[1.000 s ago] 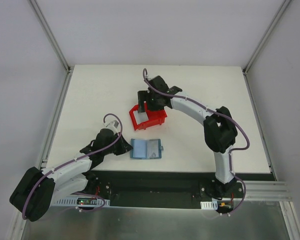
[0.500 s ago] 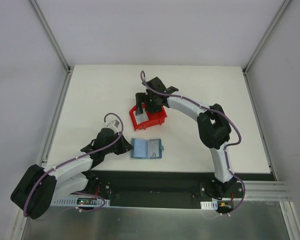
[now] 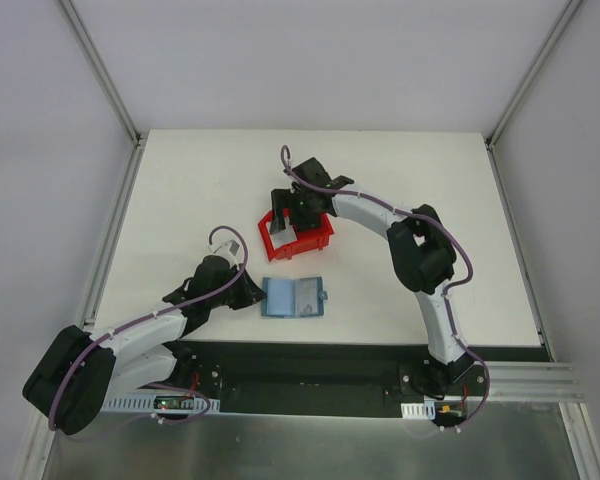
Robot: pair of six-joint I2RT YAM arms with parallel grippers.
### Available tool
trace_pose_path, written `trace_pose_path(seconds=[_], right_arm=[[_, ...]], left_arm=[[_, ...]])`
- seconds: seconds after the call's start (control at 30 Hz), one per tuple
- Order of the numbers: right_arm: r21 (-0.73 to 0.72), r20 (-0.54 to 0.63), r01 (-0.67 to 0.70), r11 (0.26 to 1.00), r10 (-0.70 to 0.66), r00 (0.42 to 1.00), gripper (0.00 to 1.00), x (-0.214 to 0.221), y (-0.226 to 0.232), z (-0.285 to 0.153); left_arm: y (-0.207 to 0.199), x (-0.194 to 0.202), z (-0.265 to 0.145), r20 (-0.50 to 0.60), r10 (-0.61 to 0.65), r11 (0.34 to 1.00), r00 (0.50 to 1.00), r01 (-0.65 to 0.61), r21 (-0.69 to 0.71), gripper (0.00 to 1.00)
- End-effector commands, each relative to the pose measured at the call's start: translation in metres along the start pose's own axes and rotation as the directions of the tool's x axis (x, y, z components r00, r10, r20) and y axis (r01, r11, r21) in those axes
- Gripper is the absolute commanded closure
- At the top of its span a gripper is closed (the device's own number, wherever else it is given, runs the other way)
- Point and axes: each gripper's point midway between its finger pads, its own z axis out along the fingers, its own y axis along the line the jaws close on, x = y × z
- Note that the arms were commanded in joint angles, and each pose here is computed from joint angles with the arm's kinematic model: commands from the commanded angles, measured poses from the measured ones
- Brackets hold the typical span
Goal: Put the credit cards into the card holder
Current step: Pick up the credit card from the storage box.
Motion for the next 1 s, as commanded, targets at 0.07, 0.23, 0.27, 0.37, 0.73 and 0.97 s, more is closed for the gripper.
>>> trace_pose_path(seconds=[0.07,0.23,0.27,0.37,0.73,0.97], right_arm=[[-0.090,0.068,0.030,0.995,-0.024,0.997,0.19,-0.020,0.025,-0.023],[-0.119,0.071,0.034,0.992,-0.026,0.997,0.24,-0.022,0.030,-0.030],[-0.123,0.073,0.035,0.992,-0.026,0.997,0.24,-0.023,0.032,-0.031],[-0.127,0.077,0.035,0.991,-0.026,0.997,0.27,-0.023,0.033,-0.033],[-0.127,0.095,0.045,0.991,-0.033,0.995,0.34,-0.025,0.035,-0.043],[-0.101,0.092,0.042,0.994,-0.033,0.995,0.50,-0.024,0.030,-0.042]], left_arm=[[-0.014,-0.012,0.001,0.035,0.031,0.999,0.999,-0.032,0.033,1.00],[-0.015,-0.013,0.002,0.035,0.034,0.999,0.999,-0.035,0.033,1.00],[-0.016,-0.012,0.002,0.031,0.032,0.999,0.999,-0.033,0.036,1.00],[-0.016,-0.012,0.002,0.029,0.032,0.999,0.999,-0.033,0.040,1.00],[-0.016,-0.011,0.002,0.028,0.031,0.999,0.999,-0.032,0.041,1.00],[-0.016,-0.010,0.001,0.023,0.031,0.998,0.999,-0.032,0.045,1.00]])
